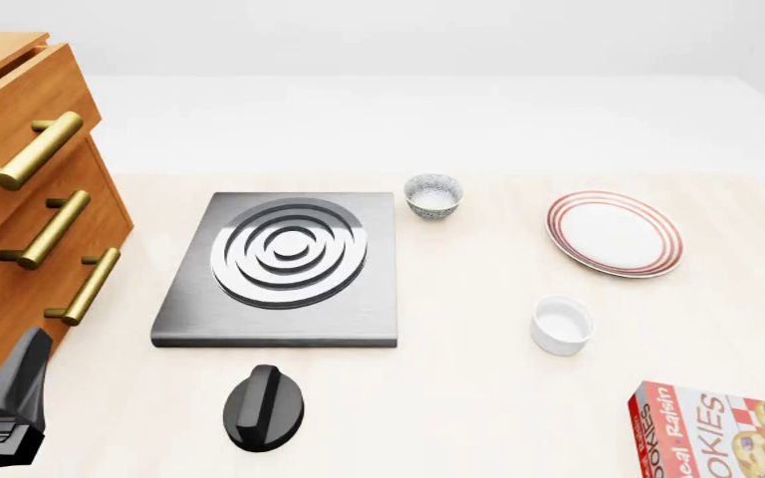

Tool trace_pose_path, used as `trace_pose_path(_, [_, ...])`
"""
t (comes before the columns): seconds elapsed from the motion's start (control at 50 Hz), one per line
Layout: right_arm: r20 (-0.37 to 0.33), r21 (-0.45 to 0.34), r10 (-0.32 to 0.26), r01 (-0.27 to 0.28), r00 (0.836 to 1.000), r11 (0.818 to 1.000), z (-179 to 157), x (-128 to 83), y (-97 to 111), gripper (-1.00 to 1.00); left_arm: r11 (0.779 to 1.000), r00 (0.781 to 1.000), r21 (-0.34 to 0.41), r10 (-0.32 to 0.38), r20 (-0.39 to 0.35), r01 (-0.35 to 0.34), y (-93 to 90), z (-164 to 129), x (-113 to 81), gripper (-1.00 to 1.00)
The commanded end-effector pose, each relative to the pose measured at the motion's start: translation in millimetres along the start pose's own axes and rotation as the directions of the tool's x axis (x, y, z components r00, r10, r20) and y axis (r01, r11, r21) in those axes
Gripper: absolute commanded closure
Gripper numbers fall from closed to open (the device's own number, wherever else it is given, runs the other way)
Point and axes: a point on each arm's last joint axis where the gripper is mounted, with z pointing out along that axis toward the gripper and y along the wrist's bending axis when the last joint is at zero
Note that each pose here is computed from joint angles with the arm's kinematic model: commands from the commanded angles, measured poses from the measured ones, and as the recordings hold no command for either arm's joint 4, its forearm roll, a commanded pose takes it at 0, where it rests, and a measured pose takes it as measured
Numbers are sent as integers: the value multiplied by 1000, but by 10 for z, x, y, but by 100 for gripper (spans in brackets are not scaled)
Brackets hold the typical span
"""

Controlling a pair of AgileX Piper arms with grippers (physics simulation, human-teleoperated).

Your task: Pick the akita bowl next to the cookies box and place it on the plate.

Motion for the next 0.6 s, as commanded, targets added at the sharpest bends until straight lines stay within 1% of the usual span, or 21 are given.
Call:
trace_pose_path(0.02, [-40,0,-3,3,999,1000,238,197,-1,-100,1000,1000,0,0,0,0,0,0,0,-100])
trace_pose_path(0.12, [-54,-3,-7,7,998,1000,324,268,18,-100,1000,1000,0,0,0,0,0,0,0,-100])
trace_pose_path(0.14, [-66,-13,-4,3,998,1000,370,326,70,-100,1000,1000,0,0,0,0,0,0,0,-100])
trace_pose_path(0.18, [-65,-11,-6,5,998,1000,383,331,61,-100,1000,1000,0,0,0,0,0,0,0,-100])
trace_pose_path(0.34, [-72,-28,-26,24,997,999,482,442,137,-100,1000,1000,0,0,0,0,0,0,0,-100])
trace_pose_path(0.36, [-78,-32,-31,28,996,999,533,491,159,-100,1000,1000,0,0,0,0,0,0,0,-100])
trace_pose_path(0.4, [-78,-31,-35,33,996,999,549,499,151,-100,1000,1000,0,0,0,0,0,0,0,-100])
trace_pose_path(0.48, [-100,-46,-31,27,995,999,650,620,239,-100,1000,1000,0,0,0,0,0,0,0,-100])
trace_pose_path(0.6, [-116,-49,-42,37,992,998,809,714,257,-100,1000,1000,0,0,0,0,0,0,0,-100])
